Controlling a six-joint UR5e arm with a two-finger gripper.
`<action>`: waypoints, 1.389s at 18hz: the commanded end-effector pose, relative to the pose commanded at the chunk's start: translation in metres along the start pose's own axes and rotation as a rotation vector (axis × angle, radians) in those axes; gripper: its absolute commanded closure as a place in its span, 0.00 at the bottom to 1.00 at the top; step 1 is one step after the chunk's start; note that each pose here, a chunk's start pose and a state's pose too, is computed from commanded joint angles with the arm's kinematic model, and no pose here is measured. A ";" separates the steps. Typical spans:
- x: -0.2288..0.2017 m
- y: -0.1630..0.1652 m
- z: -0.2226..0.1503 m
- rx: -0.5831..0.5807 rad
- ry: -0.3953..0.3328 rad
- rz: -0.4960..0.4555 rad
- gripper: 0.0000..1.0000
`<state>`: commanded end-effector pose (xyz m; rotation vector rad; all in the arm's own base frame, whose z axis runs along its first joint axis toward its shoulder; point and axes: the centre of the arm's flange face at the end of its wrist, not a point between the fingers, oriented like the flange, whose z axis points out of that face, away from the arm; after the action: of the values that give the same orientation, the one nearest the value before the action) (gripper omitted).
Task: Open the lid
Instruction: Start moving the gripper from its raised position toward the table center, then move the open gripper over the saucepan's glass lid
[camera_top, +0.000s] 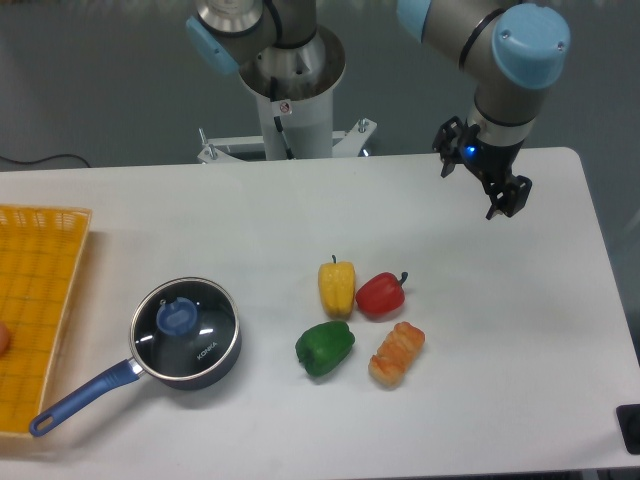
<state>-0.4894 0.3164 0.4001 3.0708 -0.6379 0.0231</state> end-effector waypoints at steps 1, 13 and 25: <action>0.000 0.000 0.000 0.000 -0.002 0.000 0.00; 0.001 -0.003 0.012 0.116 -0.069 -0.032 0.00; 0.021 -0.054 -0.001 0.121 -0.068 -0.123 0.00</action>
<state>-0.4485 0.3578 0.4012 3.2339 -0.4652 -0.0456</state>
